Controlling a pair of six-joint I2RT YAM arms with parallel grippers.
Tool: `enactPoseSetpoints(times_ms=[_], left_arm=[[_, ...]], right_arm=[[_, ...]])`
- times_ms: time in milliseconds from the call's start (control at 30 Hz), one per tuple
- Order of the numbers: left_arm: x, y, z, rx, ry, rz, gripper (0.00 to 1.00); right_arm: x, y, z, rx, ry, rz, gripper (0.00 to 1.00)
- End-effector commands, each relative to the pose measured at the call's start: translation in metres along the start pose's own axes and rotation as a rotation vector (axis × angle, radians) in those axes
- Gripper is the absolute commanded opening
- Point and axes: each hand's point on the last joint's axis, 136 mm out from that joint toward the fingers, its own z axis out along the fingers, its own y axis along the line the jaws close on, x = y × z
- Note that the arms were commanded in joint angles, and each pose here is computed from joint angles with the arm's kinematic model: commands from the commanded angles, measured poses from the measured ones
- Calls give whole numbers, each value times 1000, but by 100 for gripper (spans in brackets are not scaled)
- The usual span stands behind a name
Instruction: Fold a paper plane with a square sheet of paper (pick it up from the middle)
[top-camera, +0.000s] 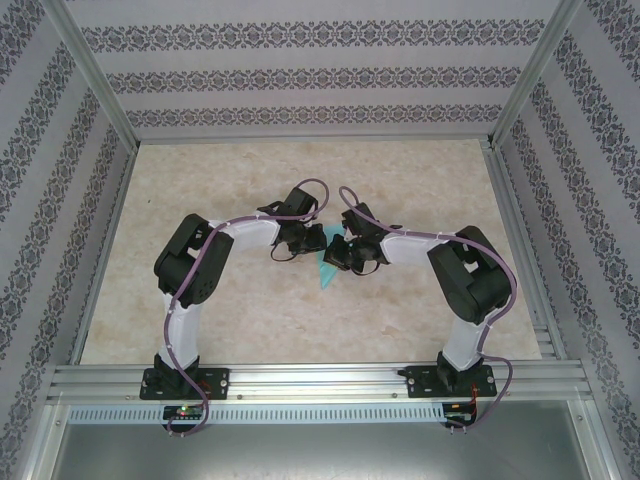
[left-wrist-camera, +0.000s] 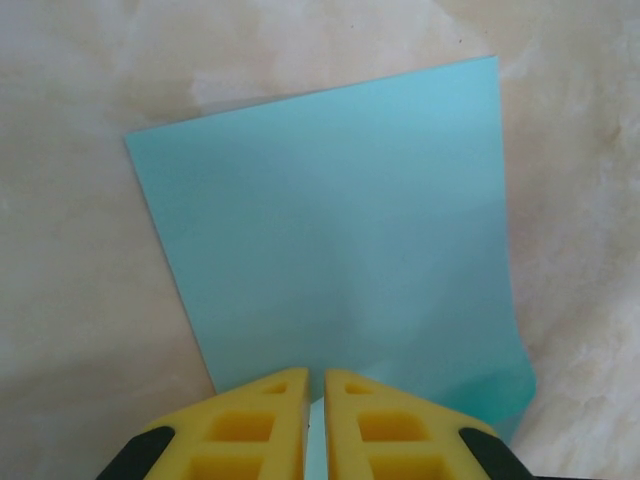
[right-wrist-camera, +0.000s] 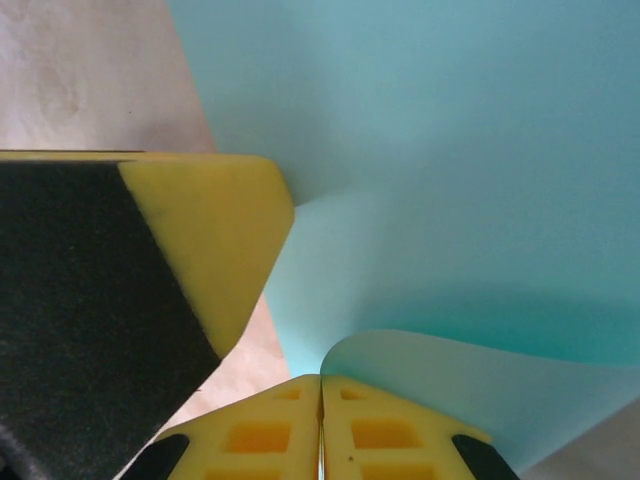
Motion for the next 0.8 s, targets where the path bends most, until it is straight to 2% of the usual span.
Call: enactPoseSetpoints(times_ms=[0,767], left_arm=[[5,12,7,-35,35,-1,14],[6,8,6,-15,43,-1,14]], right_arm=[[0,8,4,-13,12,-52,10],[3,2,14,12,49,-87,11]])
